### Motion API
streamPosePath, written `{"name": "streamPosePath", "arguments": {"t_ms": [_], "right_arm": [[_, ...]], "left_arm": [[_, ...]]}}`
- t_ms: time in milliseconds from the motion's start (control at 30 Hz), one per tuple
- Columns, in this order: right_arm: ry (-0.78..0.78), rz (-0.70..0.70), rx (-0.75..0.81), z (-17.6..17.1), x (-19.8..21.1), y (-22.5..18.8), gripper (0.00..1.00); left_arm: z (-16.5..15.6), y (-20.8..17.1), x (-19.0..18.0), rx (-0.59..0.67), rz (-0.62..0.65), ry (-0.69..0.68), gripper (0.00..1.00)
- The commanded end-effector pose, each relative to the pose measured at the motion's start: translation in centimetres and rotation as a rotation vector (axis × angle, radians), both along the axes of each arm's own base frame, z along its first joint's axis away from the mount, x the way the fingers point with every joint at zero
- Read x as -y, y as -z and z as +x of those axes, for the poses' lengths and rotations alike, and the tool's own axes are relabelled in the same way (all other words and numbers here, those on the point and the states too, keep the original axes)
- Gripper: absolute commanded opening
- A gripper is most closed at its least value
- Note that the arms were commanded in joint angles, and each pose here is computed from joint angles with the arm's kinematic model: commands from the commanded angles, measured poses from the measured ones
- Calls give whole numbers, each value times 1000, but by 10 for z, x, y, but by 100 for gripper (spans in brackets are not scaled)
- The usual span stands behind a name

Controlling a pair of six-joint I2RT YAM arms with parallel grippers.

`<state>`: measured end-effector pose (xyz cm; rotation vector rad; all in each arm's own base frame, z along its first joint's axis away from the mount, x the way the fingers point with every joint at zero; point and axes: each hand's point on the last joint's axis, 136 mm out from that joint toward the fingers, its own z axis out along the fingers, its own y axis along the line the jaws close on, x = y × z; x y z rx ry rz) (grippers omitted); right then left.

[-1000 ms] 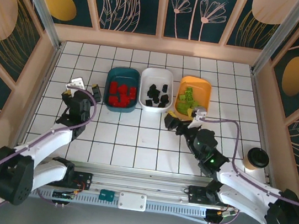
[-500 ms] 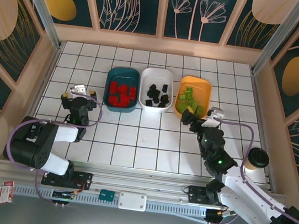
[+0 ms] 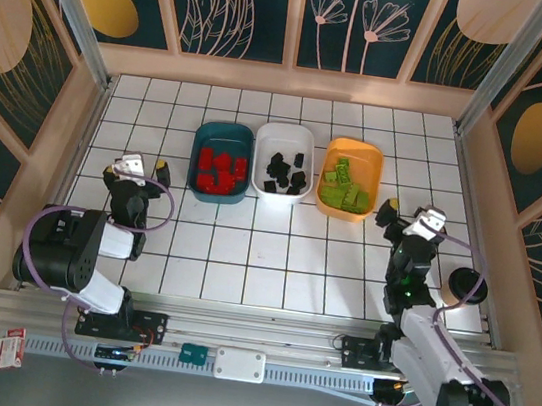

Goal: Sort the legos into containers by color
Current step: Reset both arms

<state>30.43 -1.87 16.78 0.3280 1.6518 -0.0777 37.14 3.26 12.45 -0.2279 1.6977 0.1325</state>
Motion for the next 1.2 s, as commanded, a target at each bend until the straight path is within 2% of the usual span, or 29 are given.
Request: {"name": "streamPosePath", "arguments": {"t_ms": [0,233,400,433,500,667,767,1167], "right_arm": [[-44,-86,97,8,2,-10,99],[-117,-91,160,32,-5,1,99],[-112,-62,105,52,3,27,99],[-124,-40,43,58,2,38,99],[-116,-34,40,66,5,36,99],[-117,-23,39,65,7,37,99],[-54,-16,56,59,16,35,99],[-70,-19,45,62,13,36,99]], "left_arm": [[0,-13,-3,64,-25,-14,99],[0,-12,-3,62,-26,-14,99],[0,-13,-3,63,-25,-13,99],[0,-13,-3,64,-25,-13,99],[-1,-13,-3,64,-25,-13,99],[0,-13,-3,64,-25,-13,99],[0,-13,-3,63,-25,-14,99],[-1,-12,-3,63,-25,-13,99]]}}
